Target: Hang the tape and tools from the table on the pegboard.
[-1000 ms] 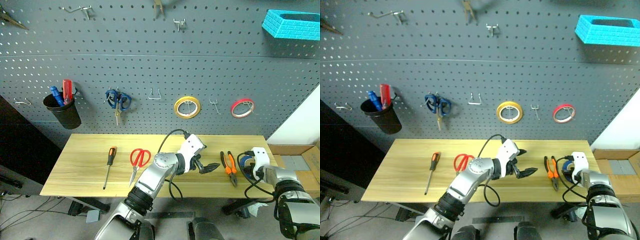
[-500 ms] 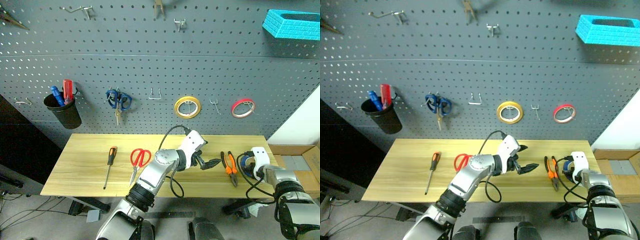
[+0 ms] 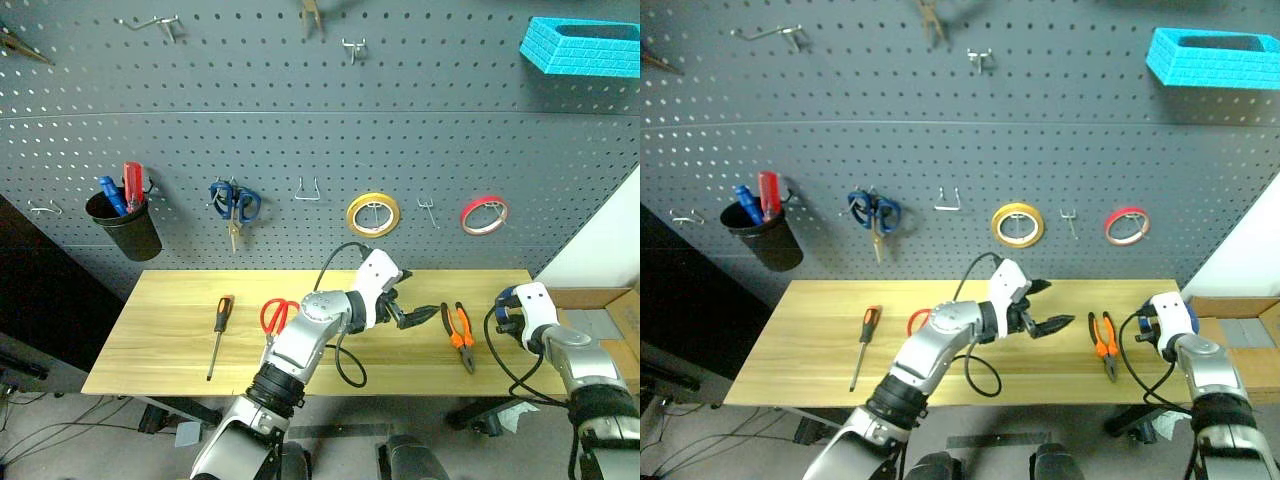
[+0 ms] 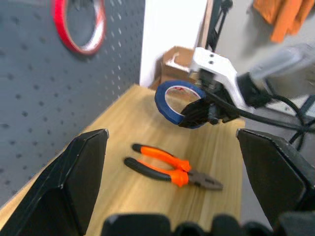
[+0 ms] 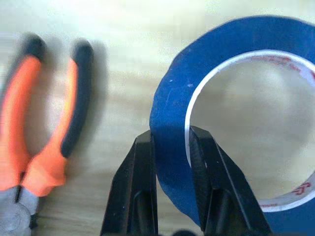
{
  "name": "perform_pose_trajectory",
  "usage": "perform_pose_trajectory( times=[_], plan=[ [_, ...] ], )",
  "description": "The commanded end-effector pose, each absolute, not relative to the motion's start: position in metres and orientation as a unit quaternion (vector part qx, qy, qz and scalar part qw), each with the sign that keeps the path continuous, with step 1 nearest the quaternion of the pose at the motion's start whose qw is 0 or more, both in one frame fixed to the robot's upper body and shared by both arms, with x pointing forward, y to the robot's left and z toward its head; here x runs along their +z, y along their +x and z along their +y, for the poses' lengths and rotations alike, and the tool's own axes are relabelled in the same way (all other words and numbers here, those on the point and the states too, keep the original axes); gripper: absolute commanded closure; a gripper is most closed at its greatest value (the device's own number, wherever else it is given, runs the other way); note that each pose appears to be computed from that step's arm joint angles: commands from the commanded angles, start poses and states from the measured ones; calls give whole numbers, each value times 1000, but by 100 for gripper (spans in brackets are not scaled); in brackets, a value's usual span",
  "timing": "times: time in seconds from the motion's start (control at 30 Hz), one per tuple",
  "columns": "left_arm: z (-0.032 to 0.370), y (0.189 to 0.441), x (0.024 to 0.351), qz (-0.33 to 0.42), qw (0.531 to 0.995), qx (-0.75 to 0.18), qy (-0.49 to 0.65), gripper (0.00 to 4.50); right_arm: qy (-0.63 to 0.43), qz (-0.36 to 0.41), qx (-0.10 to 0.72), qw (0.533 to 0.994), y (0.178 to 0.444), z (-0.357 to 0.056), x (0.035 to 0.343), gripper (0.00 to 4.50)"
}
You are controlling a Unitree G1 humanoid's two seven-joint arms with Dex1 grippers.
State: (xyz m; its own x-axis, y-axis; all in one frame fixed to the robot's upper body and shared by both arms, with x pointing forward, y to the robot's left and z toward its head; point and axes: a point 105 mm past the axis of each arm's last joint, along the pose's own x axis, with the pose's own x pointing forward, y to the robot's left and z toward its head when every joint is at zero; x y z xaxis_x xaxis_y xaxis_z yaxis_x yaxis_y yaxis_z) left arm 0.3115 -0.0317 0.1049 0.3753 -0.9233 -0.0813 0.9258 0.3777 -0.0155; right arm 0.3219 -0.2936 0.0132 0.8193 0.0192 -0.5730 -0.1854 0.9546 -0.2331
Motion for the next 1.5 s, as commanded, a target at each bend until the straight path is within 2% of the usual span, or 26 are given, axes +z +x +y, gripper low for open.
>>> perform_pose_trajectory(
  times=[0.03,0.2,0.33,0.53,0.77,1.0,1.07,1.1,1.23,1.4,1.43,1.5],
  plan=[
    [-14,306,132,4,838,-545,1,0,-181,218,95,954,321,-252,54,413],
    [21,296,149,-9,865,-502,5,0,-267,102,150,947,294,-188,79,413],
    [34,290,158,-17,880,-474,2,0,-356,13,180,917,283,-163,85,413],
    [54,301,158,-23,908,-419,1,0,-408,-99,182,889,308,-151,102,413],
    [46,308,160,-41,903,-426,22,0,-370,-114,202,900,362,-150,118,413],
    [43,308,159,-44,904,-425,24,0,-314,-46,260,912,382,-149,106,413],
    [45,308,158,-44,905,-422,25,0,-291,-29,261,920,384,-152,104,340],
    [45,308,158,-44,906,-421,25,0,-287,-26,259,922,385,-153,104,323],
    [48,310,157,-43,907,-417,27,0,-272,-16,242,931,386,-159,103,190],
    [48,308,149,-34,907,-419,27,0,-275,8,256,927,365,-160,85,23],
    [47,307,145,-28,905,-423,27,0,-270,22,259,927,358,-161,79,7],
    [46,300,133,-10,901,-432,30,0,-262,52,260,928,343,-164,68,7]
  ],
)
